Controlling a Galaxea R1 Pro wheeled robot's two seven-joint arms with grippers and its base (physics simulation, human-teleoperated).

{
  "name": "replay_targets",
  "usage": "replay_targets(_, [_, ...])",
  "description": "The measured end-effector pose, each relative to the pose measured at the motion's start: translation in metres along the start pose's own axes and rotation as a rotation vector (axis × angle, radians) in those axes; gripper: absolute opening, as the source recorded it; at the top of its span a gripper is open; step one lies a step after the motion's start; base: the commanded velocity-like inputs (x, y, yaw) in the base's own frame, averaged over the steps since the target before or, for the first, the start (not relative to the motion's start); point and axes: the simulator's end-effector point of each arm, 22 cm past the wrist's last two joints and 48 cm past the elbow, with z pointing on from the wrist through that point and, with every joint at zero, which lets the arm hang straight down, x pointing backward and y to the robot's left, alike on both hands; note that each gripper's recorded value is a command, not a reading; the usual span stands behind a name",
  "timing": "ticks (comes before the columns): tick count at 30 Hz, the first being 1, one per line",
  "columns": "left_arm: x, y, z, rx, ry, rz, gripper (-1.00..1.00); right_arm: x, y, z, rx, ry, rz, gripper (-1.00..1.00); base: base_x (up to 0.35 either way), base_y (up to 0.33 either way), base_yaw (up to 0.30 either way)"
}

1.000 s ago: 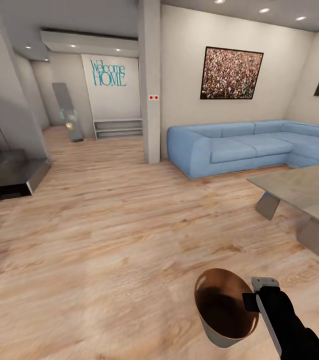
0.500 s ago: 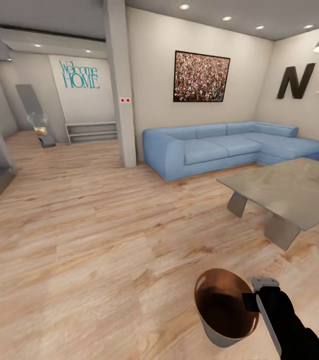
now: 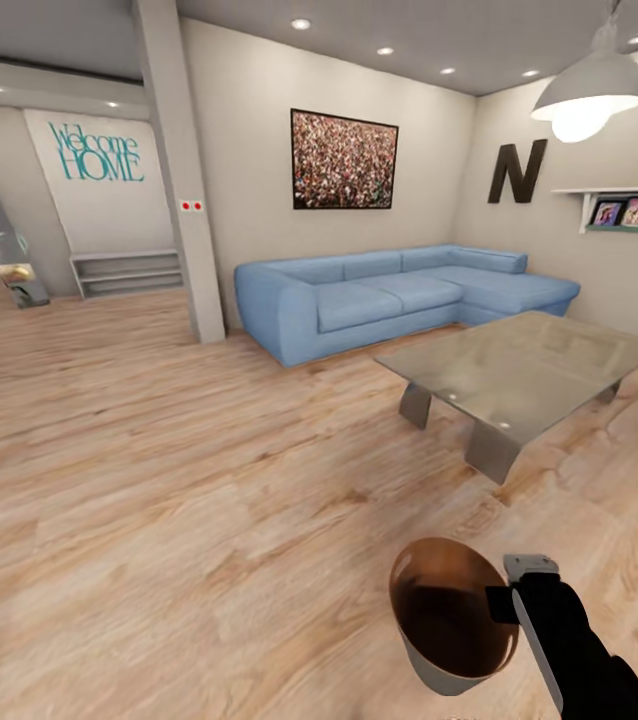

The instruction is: Put the three can of soda from the living room inside the tash can in the kitchen.

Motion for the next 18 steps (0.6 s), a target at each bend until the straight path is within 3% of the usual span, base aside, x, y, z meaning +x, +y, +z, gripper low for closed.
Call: replay_targets(18, [-0.0042, -0.0022, -0.0002, 0.005, -0.009, 0.012, 1.0, -0.0047, 0.0007, -0.0055, -0.009, -0.015, 0.009, -1.0, 0.0, -0.009, -0.232])
